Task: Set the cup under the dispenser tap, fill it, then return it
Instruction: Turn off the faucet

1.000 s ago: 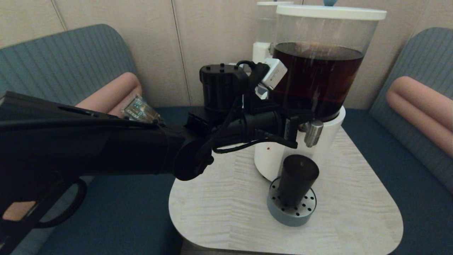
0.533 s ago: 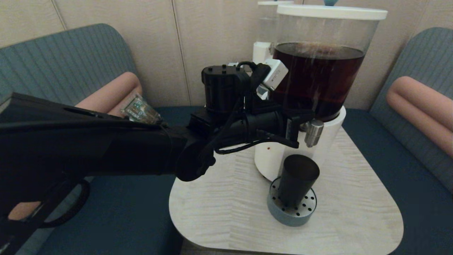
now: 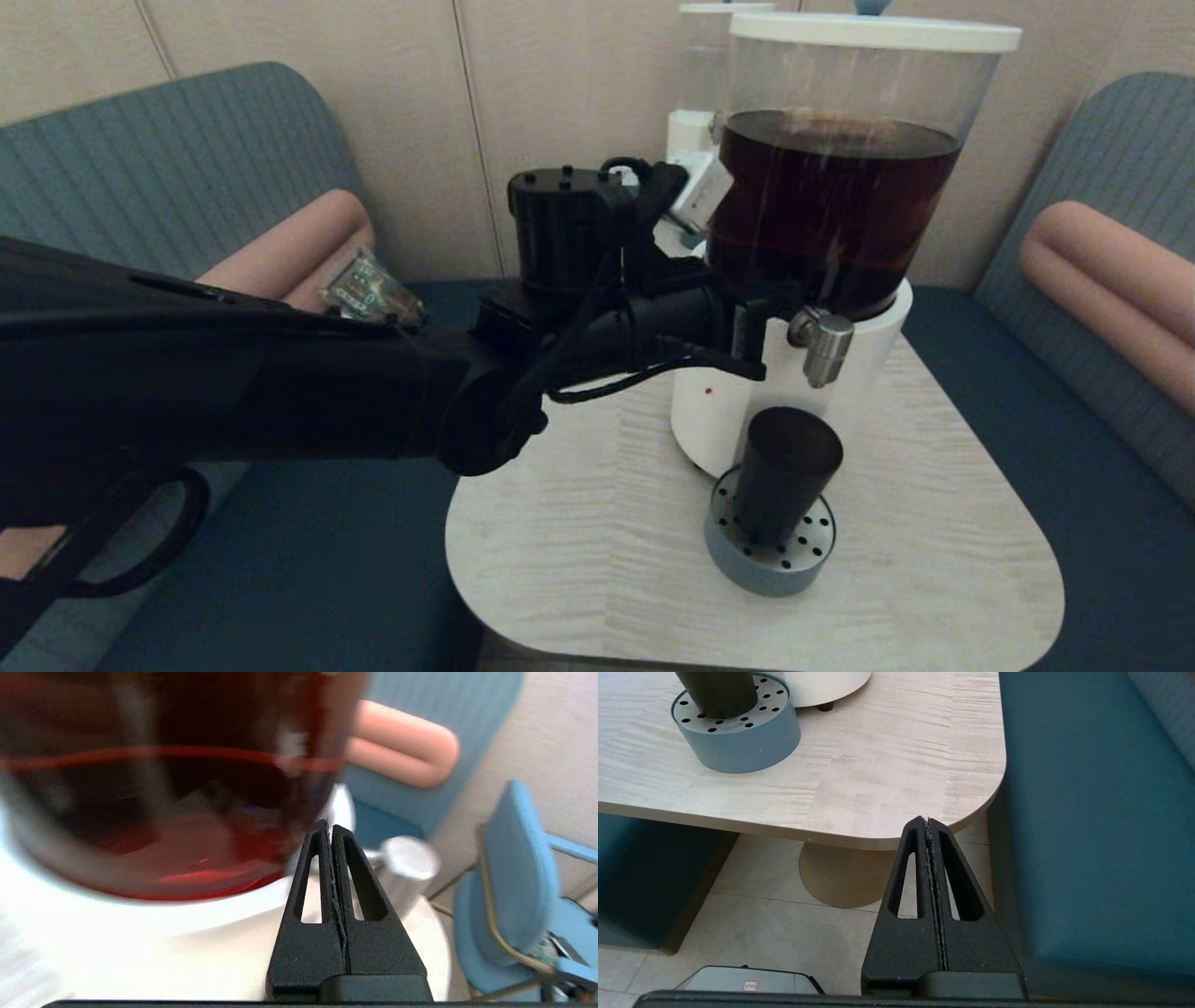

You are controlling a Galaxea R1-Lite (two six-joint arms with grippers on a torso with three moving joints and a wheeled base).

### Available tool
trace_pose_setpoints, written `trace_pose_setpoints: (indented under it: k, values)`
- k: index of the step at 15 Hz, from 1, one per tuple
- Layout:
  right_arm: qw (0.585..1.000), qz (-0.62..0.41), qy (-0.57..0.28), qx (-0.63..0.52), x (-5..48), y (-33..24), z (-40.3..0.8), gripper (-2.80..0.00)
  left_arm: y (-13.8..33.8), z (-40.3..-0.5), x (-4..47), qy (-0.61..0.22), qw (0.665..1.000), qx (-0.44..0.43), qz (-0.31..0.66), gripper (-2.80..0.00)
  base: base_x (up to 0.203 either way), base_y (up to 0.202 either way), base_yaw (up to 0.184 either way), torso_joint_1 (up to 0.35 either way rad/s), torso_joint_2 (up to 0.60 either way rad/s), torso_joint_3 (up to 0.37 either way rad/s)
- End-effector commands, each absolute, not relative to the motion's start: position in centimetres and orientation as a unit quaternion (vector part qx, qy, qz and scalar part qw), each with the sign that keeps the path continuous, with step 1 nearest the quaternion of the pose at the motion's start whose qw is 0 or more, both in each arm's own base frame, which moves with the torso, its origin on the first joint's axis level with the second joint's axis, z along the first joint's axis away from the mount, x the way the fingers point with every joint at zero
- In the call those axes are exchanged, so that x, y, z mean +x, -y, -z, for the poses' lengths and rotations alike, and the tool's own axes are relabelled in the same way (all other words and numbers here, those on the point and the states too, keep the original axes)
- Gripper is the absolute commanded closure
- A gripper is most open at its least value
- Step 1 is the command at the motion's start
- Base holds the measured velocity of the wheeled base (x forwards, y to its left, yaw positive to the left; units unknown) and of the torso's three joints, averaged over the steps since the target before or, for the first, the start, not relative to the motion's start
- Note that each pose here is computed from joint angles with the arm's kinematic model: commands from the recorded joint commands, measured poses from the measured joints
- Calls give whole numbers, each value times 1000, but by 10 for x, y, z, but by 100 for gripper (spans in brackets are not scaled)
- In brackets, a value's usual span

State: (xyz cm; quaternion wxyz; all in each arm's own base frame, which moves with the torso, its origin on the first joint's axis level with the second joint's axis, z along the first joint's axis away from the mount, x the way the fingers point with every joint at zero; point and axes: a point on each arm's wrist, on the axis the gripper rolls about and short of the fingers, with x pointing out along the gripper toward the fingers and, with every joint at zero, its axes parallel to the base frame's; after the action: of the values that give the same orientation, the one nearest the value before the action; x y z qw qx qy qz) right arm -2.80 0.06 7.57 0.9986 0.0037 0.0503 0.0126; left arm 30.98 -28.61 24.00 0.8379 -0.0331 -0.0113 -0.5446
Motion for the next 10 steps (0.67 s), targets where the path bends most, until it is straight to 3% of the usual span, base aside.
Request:
trace_pose_setpoints:
  k: [1, 10]
  values:
    - [999, -12, -52, 4, -28, -1, -75, 0, 275, -245, 307, 15, 842, -34, 538, 0, 0, 0, 0, 0, 0, 0]
    - [999, -13, -51, 3, -28, -1, -76, 0, 269, -238, 305, 3, 844, -33, 535, 0, 0, 0, 0, 0, 0, 0]
